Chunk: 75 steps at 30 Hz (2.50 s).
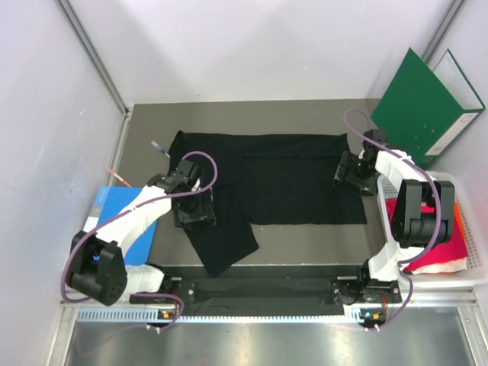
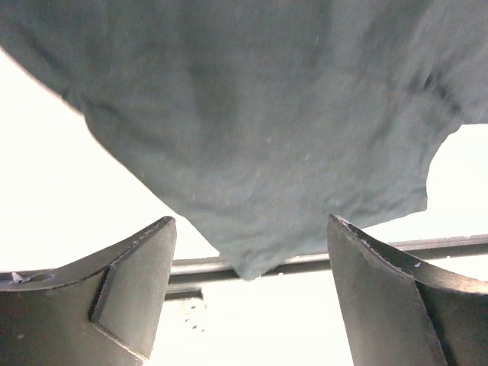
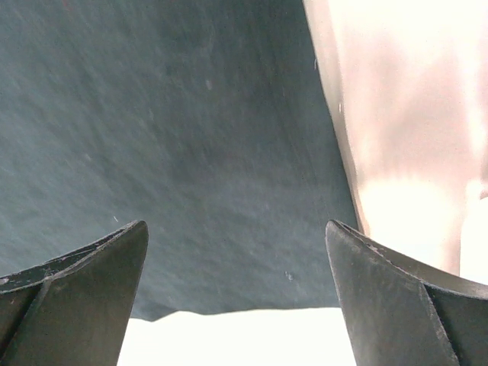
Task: Fold and stack the t-shirts
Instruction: Grap the side of the flattened tshirt closest away from the robot with both arms
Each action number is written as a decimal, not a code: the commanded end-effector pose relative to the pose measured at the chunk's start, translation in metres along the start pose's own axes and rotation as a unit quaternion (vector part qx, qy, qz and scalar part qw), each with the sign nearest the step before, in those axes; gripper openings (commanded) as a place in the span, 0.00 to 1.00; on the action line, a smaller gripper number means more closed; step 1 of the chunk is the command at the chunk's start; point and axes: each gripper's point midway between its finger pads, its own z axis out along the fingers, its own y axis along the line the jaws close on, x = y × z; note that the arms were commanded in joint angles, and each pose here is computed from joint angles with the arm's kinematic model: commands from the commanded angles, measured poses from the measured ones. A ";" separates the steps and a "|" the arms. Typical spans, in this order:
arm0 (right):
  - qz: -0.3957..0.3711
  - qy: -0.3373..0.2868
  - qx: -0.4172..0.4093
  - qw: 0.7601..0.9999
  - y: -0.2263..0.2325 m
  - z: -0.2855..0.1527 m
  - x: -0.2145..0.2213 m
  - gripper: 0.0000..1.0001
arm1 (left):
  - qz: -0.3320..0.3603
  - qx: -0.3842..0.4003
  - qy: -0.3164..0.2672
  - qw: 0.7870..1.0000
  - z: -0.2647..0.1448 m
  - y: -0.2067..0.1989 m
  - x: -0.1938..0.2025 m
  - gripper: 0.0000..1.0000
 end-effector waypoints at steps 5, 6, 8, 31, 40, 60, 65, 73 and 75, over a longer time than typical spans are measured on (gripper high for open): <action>-0.049 -0.002 0.036 0.998 0.002 -0.024 0.005 1.00 | 0.037 0.008 0.018 0.999 -0.013 -0.004 0.012 0.91; -0.094 -0.001 0.021 0.995 0.027 -0.026 0.012 0.99 | 0.051 0.009 0.019 0.998 -0.014 -0.009 0.013 0.92; -0.149 -0.011 0.032 0.988 0.043 -0.033 0.012 1.00 | 0.068 0.002 0.019 0.998 -0.015 -0.013 0.011 0.93; -0.239 -0.014 0.076 0.968 0.085 -0.038 0.063 0.98 | 0.293 -0.065 0.078 0.951 0.003 -0.075 0.082 0.95; -0.152 -0.008 -0.009 0.988 0.125 -0.054 0.062 0.98 | 0.328 -0.106 0.056 0.937 -0.010 -0.084 0.066 0.95; 0.412 -0.117 -0.100 0.898 0.079 -0.112 0.117 0.90 | 0.326 -0.111 0.000 0.939 -0.022 -0.053 0.063 0.95; 0.530 -0.127 -0.116 0.830 0.050 -0.102 0.126 0.86 | 0.323 -0.095 0.002 0.941 -0.023 -0.055 0.066 0.95; 0.537 -0.077 -0.053 0.839 0.043 -0.055 0.157 0.84 | 0.338 -0.108 0.012 0.935 -0.019 -0.053 0.066 0.95; 0.540 -0.065 -0.039 0.838 0.042 -0.042 0.164 0.84 | 0.340 -0.110 0.014 0.934 -0.018 -0.052 0.066 0.95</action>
